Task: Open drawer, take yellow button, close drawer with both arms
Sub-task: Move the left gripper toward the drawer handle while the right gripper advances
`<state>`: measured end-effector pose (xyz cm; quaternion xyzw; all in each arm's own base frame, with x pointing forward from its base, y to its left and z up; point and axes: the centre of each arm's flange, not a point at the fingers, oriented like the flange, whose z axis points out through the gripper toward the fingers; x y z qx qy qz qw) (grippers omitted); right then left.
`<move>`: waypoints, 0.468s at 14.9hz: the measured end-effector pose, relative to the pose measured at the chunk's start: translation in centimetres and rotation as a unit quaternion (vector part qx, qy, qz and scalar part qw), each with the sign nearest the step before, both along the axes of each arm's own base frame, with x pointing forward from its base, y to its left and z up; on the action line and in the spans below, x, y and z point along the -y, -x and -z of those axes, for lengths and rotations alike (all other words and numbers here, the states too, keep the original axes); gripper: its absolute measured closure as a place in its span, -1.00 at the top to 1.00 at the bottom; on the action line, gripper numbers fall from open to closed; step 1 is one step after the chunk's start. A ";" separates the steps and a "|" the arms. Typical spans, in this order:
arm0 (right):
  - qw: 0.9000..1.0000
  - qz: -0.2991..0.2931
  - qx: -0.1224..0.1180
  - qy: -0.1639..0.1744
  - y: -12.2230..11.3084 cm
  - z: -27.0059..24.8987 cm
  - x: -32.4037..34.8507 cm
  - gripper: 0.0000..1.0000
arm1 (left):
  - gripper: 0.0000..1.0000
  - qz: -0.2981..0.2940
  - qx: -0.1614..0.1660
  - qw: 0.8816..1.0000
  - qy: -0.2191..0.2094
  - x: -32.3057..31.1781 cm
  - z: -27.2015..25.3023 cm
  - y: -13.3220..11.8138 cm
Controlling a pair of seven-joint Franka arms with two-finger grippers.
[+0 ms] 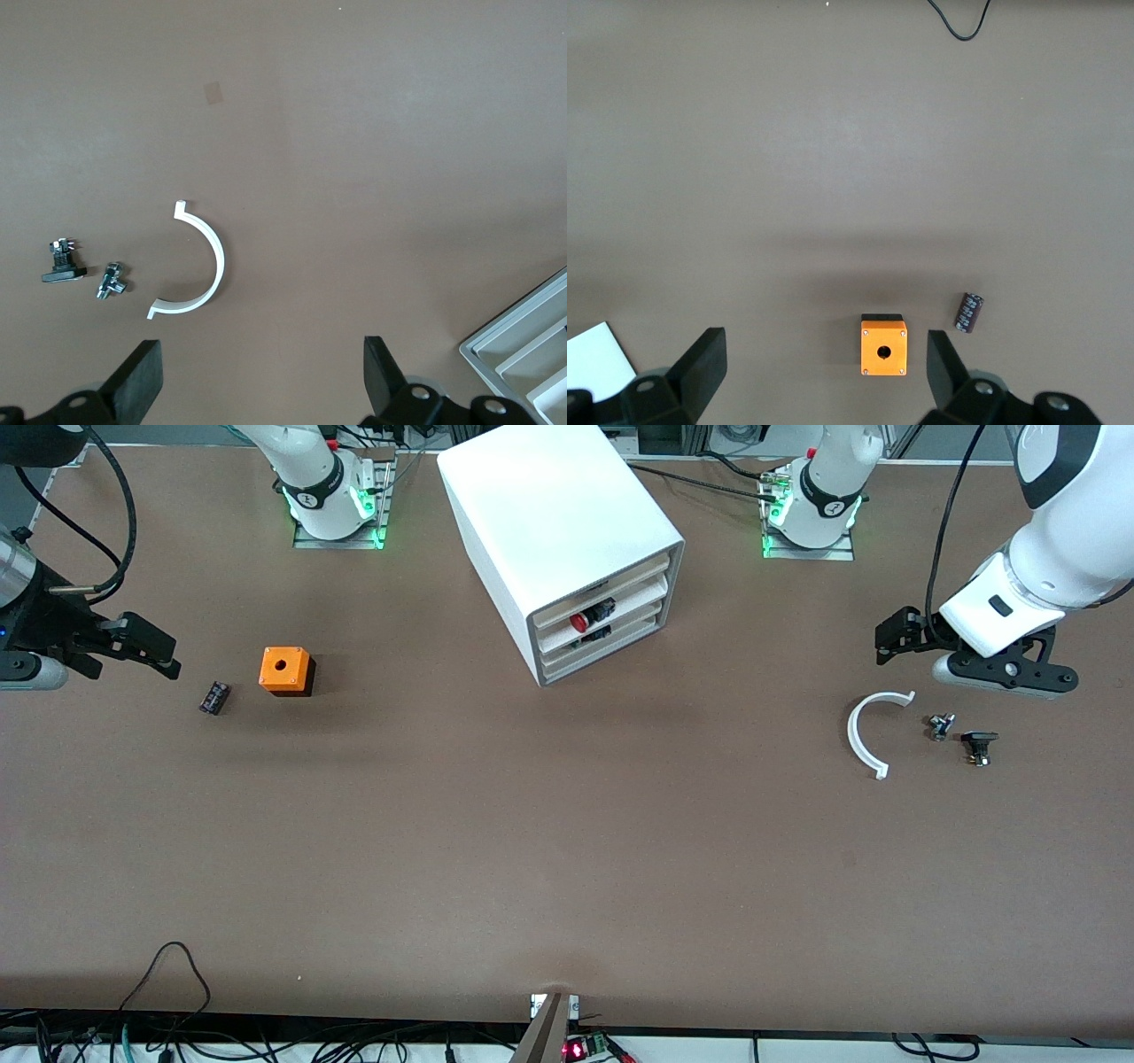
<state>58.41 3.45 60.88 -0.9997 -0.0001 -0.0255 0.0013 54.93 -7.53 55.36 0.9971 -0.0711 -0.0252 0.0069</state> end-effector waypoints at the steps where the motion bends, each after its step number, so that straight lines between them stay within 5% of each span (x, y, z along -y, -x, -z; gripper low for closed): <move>1: 1.000 0.000 0.000 0.000 0.0 0.0 0.0 1.00 | 1.00 -0.002 0.000 1.000 0.000 0.3 0.0 0.0; 7: 1.000 0.000 0.000 0.000 0.0 0.0 0.0 1.00 | 1.00 -0.014 0.000 1.000 -0.001 0.5 0.0 0.1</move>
